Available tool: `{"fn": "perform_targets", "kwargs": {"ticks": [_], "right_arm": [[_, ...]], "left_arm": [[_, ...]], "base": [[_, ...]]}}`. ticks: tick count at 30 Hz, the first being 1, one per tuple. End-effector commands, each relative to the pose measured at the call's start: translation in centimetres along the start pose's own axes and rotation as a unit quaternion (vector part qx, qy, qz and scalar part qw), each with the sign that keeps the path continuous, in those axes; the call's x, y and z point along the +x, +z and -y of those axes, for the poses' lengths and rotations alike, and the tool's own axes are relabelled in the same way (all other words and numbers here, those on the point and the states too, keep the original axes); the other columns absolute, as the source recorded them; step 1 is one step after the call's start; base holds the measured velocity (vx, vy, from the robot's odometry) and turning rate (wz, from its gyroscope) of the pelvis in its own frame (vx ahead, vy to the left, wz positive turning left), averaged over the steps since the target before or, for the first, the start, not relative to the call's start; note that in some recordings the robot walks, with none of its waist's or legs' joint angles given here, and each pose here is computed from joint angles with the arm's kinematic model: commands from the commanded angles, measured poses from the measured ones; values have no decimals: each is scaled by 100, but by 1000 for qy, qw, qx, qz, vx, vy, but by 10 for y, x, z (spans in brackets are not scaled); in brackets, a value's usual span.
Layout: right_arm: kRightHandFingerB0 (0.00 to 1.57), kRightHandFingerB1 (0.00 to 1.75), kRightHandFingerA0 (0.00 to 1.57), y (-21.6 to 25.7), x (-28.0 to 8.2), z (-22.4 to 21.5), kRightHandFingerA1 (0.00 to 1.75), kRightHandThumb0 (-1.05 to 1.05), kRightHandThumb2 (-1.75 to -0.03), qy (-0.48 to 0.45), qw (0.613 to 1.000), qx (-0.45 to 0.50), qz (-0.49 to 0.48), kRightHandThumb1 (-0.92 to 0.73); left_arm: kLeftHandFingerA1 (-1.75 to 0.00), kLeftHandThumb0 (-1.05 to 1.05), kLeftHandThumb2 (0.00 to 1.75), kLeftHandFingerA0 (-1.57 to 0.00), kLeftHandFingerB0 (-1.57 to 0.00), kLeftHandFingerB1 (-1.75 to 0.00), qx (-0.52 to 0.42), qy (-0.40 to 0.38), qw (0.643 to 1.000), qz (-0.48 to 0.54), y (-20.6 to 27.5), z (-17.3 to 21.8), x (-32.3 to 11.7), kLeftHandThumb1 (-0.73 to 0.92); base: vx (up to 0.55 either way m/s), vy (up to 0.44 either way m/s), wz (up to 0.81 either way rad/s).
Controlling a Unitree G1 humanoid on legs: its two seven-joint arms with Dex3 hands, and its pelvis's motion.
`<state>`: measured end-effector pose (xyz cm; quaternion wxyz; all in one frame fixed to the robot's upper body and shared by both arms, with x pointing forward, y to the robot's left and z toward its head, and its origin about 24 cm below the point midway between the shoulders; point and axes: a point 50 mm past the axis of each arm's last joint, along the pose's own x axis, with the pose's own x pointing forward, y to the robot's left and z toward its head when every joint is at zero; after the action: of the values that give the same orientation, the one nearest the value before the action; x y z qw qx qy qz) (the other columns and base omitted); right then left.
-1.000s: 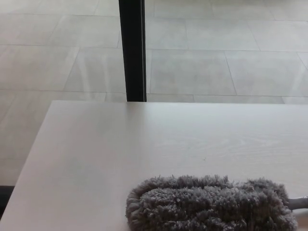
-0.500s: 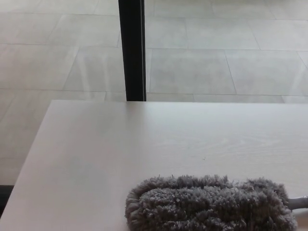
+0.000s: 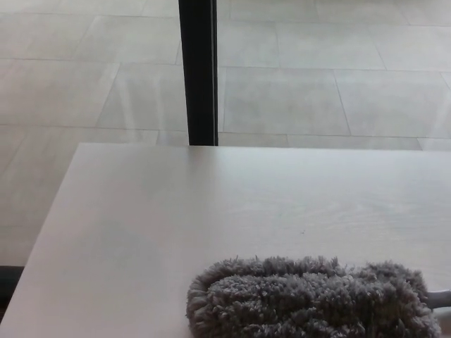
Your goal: The robot uses its right hand to pick up the duster kept in the middle of the desk and use it to wipe the desk by swiping its surface twice
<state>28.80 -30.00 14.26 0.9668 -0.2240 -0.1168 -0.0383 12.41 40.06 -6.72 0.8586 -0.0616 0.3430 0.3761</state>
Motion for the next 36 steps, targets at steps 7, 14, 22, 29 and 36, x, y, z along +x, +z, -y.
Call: {"fn": "perform_targets", "kwargs": {"ticks": [7,14,22,29,36], "right_arm": [[0,3,0,-29,-27,-79,4,-105,-101,306,920,-244,-30,-66],[4,7,0,-45,-42,-81,3,-101,-96,352,884,-303,-52,-66],[8,15,0,-62,-51,-76,6,-96,-100,374,853,-359,-57,-67],[0,28,0,-76,-58,-71,14,-82,-64,382,831,-401,-56,-82],[9,44,17,-78,-60,-79,58,-71,-91,336,840,-424,32,-55]], "left_arm": [[-69,-54,56,-55,-64,-53,1,-7,1000,24,12,-8,0,52],[-71,-53,56,-67,-65,-54,10,-2,1000,22,10,-8,0,53],[-70,-55,56,-60,-61,-54,5,-6,1000,22,12,-8,0,52],[-72,-55,56,-64,-64,-56,-9,-2,1000,20,13,-8,1,51],[-67,-59,57,-64,-60,-53,33,-9,999,22,18,-5,2,54]], "base": [[0,0,0],[0,0,0],[0,0,0],[0,0,0],[0,0,0]]}}
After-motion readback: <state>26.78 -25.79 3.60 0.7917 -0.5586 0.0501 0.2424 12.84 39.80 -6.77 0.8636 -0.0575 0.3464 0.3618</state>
